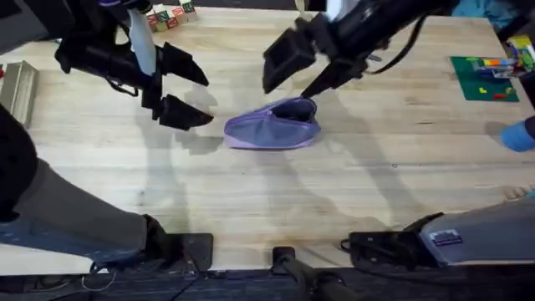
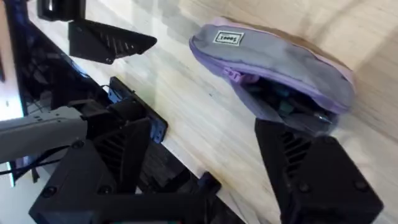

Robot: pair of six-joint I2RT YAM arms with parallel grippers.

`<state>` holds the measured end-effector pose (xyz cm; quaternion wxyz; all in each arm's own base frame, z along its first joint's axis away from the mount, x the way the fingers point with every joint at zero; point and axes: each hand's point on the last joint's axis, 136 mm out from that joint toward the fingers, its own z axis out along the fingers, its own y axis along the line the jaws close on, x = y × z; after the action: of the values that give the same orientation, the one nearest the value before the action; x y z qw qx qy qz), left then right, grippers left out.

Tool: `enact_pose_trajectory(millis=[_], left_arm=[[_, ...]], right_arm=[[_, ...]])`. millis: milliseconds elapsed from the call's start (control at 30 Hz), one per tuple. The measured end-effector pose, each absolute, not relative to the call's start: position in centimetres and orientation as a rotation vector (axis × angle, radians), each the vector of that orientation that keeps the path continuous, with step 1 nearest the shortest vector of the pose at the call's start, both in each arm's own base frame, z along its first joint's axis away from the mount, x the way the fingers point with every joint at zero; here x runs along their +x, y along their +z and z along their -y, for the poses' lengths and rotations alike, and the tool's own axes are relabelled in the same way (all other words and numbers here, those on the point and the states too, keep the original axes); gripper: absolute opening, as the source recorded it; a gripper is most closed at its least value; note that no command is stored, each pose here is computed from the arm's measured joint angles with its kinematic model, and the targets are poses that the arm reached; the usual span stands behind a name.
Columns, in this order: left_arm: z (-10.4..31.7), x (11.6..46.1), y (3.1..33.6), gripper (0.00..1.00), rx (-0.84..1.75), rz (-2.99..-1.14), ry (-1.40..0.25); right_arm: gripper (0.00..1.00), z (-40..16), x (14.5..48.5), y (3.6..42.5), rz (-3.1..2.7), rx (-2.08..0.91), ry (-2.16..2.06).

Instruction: Unzip the bag, pick up the pens from the table one at a time and place them inside, then zip the bag closed.

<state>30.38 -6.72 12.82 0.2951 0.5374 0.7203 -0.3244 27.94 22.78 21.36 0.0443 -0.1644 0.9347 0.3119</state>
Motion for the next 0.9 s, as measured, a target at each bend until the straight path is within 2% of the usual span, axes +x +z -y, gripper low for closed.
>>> enact_pose_trajectory(millis=[600,900], left_arm=[[6.5,30.4,12.8,0.995,1.443,-1.927,-0.85],[6.4,30.4,12.7,0.995,1.448,-1.933,-0.846]], right_arm=[[0.995,-23.6,26.8,15.6,-2.943,-0.414,0.978],[0.996,-24.7,28.9,13.8,-2.869,-0.27,1.022]])
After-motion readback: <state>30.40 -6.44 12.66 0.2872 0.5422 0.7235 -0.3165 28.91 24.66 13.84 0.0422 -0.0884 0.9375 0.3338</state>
